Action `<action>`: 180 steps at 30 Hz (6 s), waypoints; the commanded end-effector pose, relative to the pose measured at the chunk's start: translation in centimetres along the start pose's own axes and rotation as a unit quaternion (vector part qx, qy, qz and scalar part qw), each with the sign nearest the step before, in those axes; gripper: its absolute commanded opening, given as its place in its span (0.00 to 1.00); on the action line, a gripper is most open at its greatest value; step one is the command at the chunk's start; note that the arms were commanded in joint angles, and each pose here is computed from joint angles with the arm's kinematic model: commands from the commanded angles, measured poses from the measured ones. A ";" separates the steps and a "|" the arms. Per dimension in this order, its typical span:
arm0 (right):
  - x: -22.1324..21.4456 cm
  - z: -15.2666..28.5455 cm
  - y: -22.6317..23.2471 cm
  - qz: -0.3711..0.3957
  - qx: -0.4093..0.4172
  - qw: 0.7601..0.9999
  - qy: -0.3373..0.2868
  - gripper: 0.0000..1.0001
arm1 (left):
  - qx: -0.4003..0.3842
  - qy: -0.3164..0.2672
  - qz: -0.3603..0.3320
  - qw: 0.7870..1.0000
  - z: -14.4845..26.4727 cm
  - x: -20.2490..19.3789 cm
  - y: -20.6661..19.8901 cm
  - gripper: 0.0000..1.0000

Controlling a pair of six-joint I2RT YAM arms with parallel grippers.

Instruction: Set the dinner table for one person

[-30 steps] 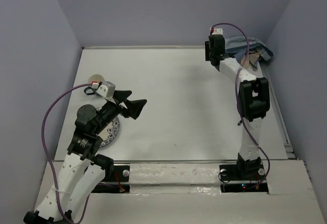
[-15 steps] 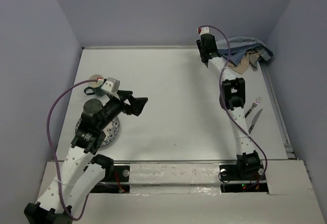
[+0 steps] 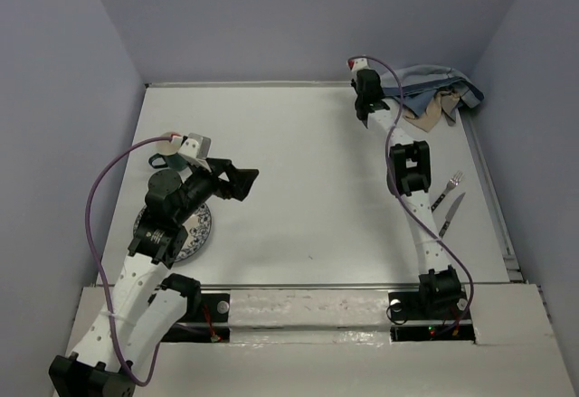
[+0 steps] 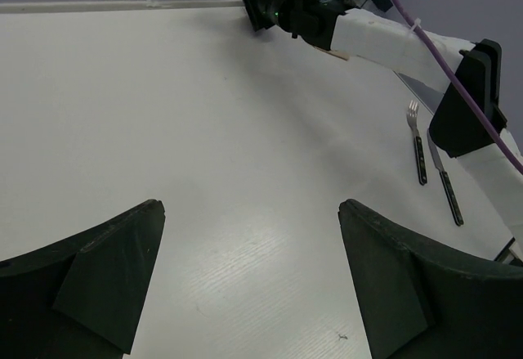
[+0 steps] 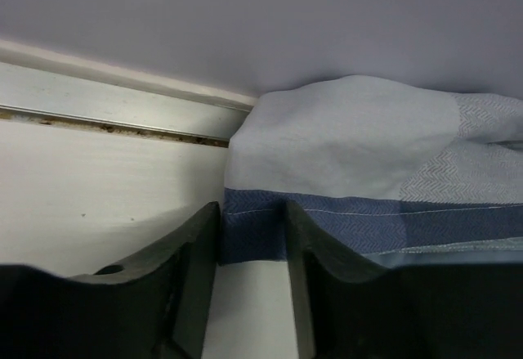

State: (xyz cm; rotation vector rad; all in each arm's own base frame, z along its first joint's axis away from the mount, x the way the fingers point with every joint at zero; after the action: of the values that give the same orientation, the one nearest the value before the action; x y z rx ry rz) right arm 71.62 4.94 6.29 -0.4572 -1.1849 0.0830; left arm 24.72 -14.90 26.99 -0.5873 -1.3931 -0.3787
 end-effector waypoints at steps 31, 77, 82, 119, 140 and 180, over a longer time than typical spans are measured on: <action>37.5 40.2 -17.9 -0.202 0.167 0.876 -0.404 0.00 | 0.034 -0.061 0.083 0.994 0.3 3.8 0.5 0.70; 2.5 40.9 -12.3 -0.385 0.161 0.904 -0.095 0.00 | 0.292 0.127 0.069 0.946 -17.5 -9.6 8.6 0.12; 2.2 40.7 -11.9 -0.381 0.167 0.905 -0.087 0.00 | 0.291 0.141 0.063 0.944 -19.8 -7.5 11.2 0.83; 1.6 40.3 -11.5 -0.384 0.162 0.906 -0.076 0.00 | 0.384 0.278 0.069 0.878 -4.1 -21.7 10.2 0.51; 6.4 43.6 -15.2 -0.400 0.159 0.894 -0.122 0.00 | 0.258 0.015 0.083 0.962 -6.2 4.0 4.9 0.00; 25.7 38.7 -23.9 -0.326 0.073 0.909 -0.250 0.00 | 0.175 -0.108 0.104 0.973 -11.9 23.1 12.9 0.00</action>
State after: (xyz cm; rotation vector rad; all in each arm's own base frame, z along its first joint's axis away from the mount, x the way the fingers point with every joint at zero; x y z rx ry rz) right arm 45.82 3.01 45.25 0.0709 -1.6361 -0.3051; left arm 48.48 -8.92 41.85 -0.4083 -1.4214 0.1623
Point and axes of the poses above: each gripper's point midway between its finger pads, its own z axis back along the fingers, its own y axis along the line the jaws close on, x = y × z, the point moved 1 cm from there along z, back along the fingers, and after that the axes turned 11 degrees about -z, right-handed, at the moved point
